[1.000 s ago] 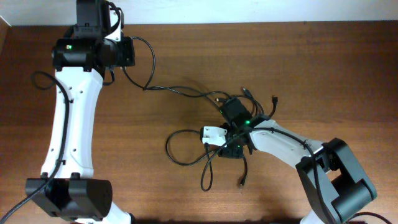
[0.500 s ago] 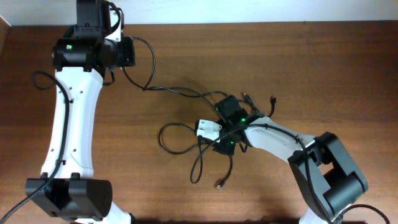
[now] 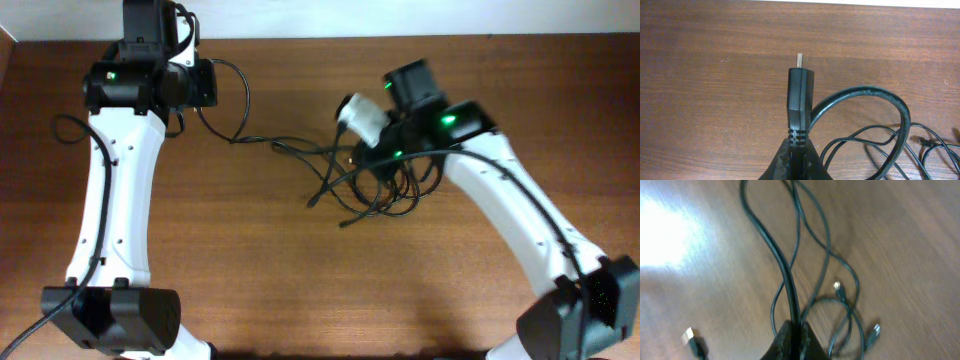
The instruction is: Untangle cables
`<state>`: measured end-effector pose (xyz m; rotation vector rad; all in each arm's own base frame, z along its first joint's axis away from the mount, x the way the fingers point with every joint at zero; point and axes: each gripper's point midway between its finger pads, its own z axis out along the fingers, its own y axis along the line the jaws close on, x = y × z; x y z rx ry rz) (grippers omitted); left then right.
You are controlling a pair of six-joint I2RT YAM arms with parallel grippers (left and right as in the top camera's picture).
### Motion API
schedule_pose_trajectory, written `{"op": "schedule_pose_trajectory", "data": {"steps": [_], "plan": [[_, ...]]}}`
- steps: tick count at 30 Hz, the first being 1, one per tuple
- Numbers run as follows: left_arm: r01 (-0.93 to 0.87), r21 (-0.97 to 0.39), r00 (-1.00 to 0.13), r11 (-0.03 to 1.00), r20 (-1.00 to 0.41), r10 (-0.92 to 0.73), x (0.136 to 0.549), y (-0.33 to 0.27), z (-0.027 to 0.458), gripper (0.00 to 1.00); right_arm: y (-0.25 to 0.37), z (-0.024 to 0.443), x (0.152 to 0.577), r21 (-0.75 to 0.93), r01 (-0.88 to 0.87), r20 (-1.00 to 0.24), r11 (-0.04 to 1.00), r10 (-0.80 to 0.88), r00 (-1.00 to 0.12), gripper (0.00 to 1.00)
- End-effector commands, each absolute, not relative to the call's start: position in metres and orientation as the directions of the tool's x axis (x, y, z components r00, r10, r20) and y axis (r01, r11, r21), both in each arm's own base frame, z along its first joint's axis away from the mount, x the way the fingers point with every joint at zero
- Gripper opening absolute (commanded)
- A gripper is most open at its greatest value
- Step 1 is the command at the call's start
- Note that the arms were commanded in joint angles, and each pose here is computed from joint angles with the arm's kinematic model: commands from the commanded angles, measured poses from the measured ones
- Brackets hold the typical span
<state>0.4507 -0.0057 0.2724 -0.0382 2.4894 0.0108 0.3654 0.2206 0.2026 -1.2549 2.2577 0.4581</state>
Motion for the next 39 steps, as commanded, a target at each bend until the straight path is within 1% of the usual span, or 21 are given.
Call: {"op": "schedule_pose_trajectory", "data": {"steps": [1, 2, 3, 4, 5, 7, 11, 15, 17, 22, 25, 27, 31, 33, 35, 39], "plan": [[-0.016, -0.002, -0.772, 1.000, -0.635, -0.014, 0.450, -0.005, 0.286, 0.00, 0.195, 0.274, 0.372, 0.018, -0.814, -0.662, 0.580, -0.603, -0.445, 0.04], [-0.016, -0.002, -0.772, 1.000, -0.635, -0.014, 0.450, -0.005, 0.286, 0.00, 0.147, 0.351, 0.379, -0.039, -0.735, -0.724, 0.677, -0.527, -0.446, 0.04], [-0.016, -0.002, -0.772, 1.000, -0.635, -0.014, 0.450, -0.005, 0.286, 0.00, 0.126, 0.388, 0.379, -0.066, -0.682, -0.766, 0.728, -0.475, -0.433, 0.04], [-0.016, -0.002, -0.772, 1.000, -0.635, -0.014, 0.450, -0.005, 0.286, 0.00, 0.117, 0.403, 0.379, -0.079, -0.659, -0.785, 0.748, -0.454, -0.421, 0.04], [-0.016, -0.002, -0.772, 1.000, -0.635, -0.014, 0.450, -0.005, 0.286, 0.00, 0.102, 0.429, 0.377, -0.097, -0.615, -0.817, 0.783, -0.416, -0.400, 0.04], [-0.016, -0.002, -0.772, 1.000, -0.635, -0.014, 0.450, -0.005, 0.286, 0.00, 0.087, 0.455, 0.368, -0.124, -0.575, -0.842, 0.809, -0.392, -0.370, 0.04], [-0.016, -0.002, -0.773, 1.000, -0.634, -0.014, 0.450, -0.005, 0.286, 0.00, 0.071, 0.460, 0.369, -0.130, -0.537, -0.844, 0.834, -0.377, -0.381, 0.04], [-0.016, -0.002, -0.775, 1.000, -0.632, -0.014, 0.449, -0.005, 0.286, 0.00, 0.022, 0.459, 0.377, -0.140, -0.427, -0.844, 0.894, -0.333, -0.420, 0.04], [-0.016, -0.002, -0.775, 1.000, -0.632, -0.014, 0.449, -0.005, 0.286, 0.00, -0.027, 0.461, 0.381, -0.150, -0.309, -0.848, 0.939, -0.283, -0.449, 0.04], [-0.016, -0.001, -0.774, 1.000, -0.632, -0.013, 0.449, -0.005, 0.286, 0.00, -0.139, 0.464, 0.374, -0.173, -0.032, -0.861, 0.984, -0.167, -0.480, 0.04], [-0.018, 0.002, -0.774, 1.000, -0.633, -0.013, 0.449, -0.004, 0.286, 0.00, -0.192, 0.461, 0.363, -0.155, 0.102, -0.866, 0.983, -0.085, -0.493, 0.04], [-0.023, 0.008, -0.775, 1.000, -0.632, -0.013, 0.449, -0.003, 0.286, 0.00, -0.216, 0.455, 0.357, -0.149, 0.155, -0.862, 0.977, -0.051, -0.505, 0.04], [-0.040, 0.028, -0.774, 0.999, -0.633, -0.013, 0.449, 0.001, 0.286, 0.00, -0.260, 0.427, 0.348, -0.126, 0.249, -0.825, 0.960, 0.038, -0.563, 0.04], [-0.040, 0.028, -0.775, 0.999, -0.632, -0.013, 0.449, 0.001, 0.286, 0.00, -0.269, 0.403, 0.355, -0.092, 0.246, -0.794, 0.965, 0.078, -0.603, 0.04], [-0.040, 0.028, -0.777, 0.999, -0.630, -0.013, 0.448, 0.001, 0.285, 0.00, -0.278, 0.364, 0.366, -0.038, 0.236, -0.736, 0.971, 0.133, -0.664, 0.04], [-0.040, 0.028, -0.779, 0.999, -0.627, -0.013, 0.448, 0.001, 0.285, 0.00, -0.285, 0.274, 0.373, 0.035, 0.160, -0.584, 0.986, 0.150, -0.798, 0.04]]}}
